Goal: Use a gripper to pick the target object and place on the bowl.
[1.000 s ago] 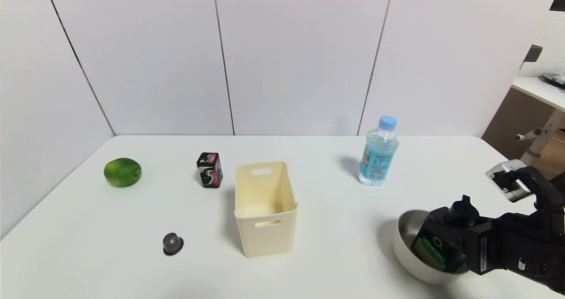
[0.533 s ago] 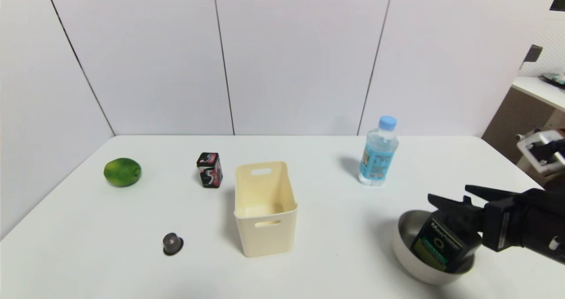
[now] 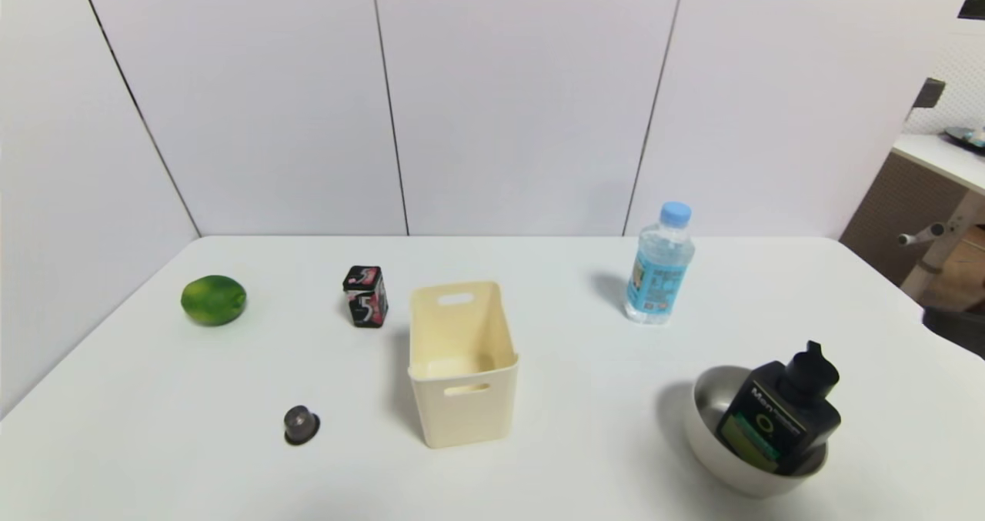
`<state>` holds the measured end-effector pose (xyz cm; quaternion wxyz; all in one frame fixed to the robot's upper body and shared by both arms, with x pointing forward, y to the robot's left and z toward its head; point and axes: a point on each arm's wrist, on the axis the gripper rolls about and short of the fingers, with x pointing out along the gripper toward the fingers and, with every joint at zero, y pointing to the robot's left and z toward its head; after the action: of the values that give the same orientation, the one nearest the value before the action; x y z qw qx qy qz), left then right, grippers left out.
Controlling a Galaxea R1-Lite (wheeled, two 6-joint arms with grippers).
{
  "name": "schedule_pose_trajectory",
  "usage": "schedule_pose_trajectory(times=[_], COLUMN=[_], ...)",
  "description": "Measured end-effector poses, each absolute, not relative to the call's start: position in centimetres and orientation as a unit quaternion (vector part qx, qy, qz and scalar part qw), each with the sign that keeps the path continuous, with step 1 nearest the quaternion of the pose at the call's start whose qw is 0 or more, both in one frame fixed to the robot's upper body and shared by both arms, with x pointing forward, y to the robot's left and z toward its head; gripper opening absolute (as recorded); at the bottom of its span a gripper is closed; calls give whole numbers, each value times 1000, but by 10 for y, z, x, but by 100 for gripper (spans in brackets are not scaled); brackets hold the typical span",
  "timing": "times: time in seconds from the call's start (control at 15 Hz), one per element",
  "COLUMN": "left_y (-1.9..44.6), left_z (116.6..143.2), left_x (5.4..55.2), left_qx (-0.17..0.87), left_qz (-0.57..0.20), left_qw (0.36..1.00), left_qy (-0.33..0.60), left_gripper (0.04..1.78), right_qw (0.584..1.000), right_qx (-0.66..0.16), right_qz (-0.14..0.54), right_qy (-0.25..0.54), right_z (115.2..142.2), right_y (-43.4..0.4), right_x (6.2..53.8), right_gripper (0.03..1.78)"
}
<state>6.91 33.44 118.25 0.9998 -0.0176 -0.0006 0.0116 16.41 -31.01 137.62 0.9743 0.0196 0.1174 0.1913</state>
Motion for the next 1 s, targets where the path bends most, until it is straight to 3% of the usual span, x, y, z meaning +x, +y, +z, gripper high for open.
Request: schedule_pose_trajectory(times=[0.2, 0.47, 0.67, 1.0], left_y=[334, 334, 334, 334], left_z=[1182, 1182, 1182, 1182], left_x=[69, 69, 69, 69], left_qx=[-17, -18, -18, -17], left_qz=[12, 12, 12, 12], left_qw=[1000, 1000, 1000, 1000], left_qy=[-1, -1, -1, -1], left_gripper=[169, 169, 169, 169], right_qw=[978, 983, 990, 996], right_qx=[-9, -60, -84, -63], right_qz=[173, 124, 77, 31], right_qy=[114, 119, 80, 58], right_z=[1345, 1270, 1222, 1188], right_y=[-323, -332, -335, -336], right_x=[133, 107, 98, 80], right_gripper=[164, 167, 168, 169])
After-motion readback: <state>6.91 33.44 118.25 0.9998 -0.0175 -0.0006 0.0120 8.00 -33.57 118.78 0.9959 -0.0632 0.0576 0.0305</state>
